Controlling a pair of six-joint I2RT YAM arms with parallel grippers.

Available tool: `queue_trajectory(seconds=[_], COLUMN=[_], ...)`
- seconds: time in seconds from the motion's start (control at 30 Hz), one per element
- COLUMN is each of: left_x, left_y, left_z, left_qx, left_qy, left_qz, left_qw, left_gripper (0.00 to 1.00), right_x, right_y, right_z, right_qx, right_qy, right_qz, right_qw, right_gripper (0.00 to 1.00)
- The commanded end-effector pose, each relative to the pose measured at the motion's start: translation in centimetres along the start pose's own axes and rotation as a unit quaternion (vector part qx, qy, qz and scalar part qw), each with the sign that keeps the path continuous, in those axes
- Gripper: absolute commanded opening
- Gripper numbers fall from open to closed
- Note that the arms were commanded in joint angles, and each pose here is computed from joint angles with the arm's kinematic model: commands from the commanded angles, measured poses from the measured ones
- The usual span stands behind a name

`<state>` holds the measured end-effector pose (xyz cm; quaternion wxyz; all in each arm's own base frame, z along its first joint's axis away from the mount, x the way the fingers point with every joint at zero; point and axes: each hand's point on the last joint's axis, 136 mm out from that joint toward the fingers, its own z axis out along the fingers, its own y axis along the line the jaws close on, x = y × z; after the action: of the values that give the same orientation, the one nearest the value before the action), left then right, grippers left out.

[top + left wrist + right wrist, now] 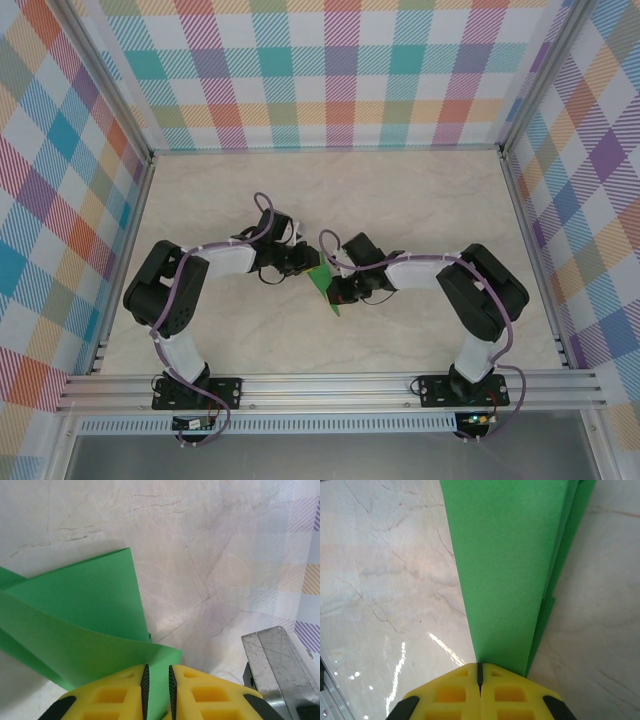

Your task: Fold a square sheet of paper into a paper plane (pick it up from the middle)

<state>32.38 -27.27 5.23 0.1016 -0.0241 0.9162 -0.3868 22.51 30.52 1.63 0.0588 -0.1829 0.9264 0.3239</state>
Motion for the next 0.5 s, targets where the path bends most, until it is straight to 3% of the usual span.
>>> queue_trajectory(seconds=[0.0,0.47], left_x=[-0.7,-1.3], left_y=[0.3,0.9], left_z=[0.7,2.1], left_qx=[-0.006,-0.006], left_qy=[-0.002,0.004], left_qz=[0.029,0.037], left_qw=[1.000,0.999], left_gripper=[0.20,0.18], right_x=[3.4,4.8], right_y=[-1.7,-1.7], right_z=[-0.3,-0.5], right_qx=[0.023,0.005], right_qy=[0.054,0.076], right_qz=[0.012,0.023], right_qw=[0.998,0.997], right_gripper=[0.00,0.00])
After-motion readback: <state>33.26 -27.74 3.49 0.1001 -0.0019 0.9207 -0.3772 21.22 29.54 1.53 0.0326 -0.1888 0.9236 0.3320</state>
